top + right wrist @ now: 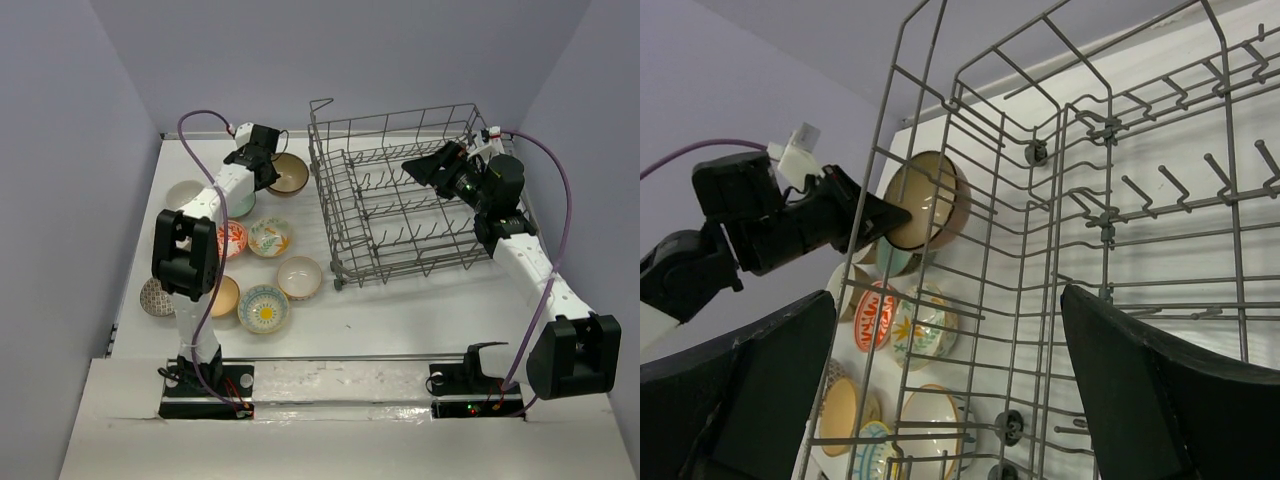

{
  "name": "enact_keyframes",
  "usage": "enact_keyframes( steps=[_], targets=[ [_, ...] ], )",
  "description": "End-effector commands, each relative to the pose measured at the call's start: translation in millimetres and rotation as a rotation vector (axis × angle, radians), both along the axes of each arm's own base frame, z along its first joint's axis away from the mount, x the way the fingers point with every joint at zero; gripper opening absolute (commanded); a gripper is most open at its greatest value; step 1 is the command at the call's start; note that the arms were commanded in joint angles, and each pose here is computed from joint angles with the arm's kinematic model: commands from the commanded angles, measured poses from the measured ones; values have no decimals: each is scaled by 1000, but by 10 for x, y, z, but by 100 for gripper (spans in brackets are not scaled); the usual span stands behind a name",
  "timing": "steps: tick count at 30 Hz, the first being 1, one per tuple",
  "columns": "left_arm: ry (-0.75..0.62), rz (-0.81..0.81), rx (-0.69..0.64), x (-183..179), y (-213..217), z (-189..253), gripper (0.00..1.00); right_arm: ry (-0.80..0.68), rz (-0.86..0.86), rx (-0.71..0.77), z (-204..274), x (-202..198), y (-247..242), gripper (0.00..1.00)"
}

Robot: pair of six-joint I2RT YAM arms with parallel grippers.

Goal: Load the bowls into the dish rack
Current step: Pick up the bowl from the corner of the board, then pass from the left arm to the right

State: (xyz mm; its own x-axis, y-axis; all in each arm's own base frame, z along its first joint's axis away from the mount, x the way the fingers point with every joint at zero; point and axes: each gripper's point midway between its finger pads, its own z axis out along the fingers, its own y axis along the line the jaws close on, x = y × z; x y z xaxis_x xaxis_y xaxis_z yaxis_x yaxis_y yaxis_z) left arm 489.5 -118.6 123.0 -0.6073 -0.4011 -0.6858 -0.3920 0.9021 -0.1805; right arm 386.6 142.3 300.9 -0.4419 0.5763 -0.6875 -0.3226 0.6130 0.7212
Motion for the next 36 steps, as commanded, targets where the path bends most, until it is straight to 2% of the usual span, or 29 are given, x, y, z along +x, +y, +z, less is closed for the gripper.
enact_keyframes(
  steps=[1,6,10,11,13,14,16,17,21,31,36],
  targets=[
    [-267,49,-5,92,149,1290,0,-106,33,-1,385,-32,35,99],
    [-318,86,31,-161,342,1579,0,-134,86,-18,548,-43,184,97],
    [-375,74,44,-333,425,1874,0,-154,82,-137,774,18,492,96],
    [-387,68,45,-363,427,1932,0,-104,124,-165,595,-30,627,95],
    [-414,46,43,-452,423,2075,0,-93,108,-226,658,38,844,95],
    [-418,39,42,-481,424,2109,0,-123,70,-235,848,93,873,95],
    [-422,-4,34,-562,361,2173,0,-84,73,-312,700,142,1075,94],
    [-425,-16,39,-589,334,2195,0,-122,66,-313,915,150,1145,94],
    [-471,-97,51,-785,146,2413,0,-108,77,-399,845,226,1502,92],
    [-513,-231,40,-1033,-288,2625,0,-74,-26,-549,763,388,1679,87],
    [-524,-247,35,-1051,-348,2664,0,-59,-12,-557,671,389,1748,74]
  ],
)
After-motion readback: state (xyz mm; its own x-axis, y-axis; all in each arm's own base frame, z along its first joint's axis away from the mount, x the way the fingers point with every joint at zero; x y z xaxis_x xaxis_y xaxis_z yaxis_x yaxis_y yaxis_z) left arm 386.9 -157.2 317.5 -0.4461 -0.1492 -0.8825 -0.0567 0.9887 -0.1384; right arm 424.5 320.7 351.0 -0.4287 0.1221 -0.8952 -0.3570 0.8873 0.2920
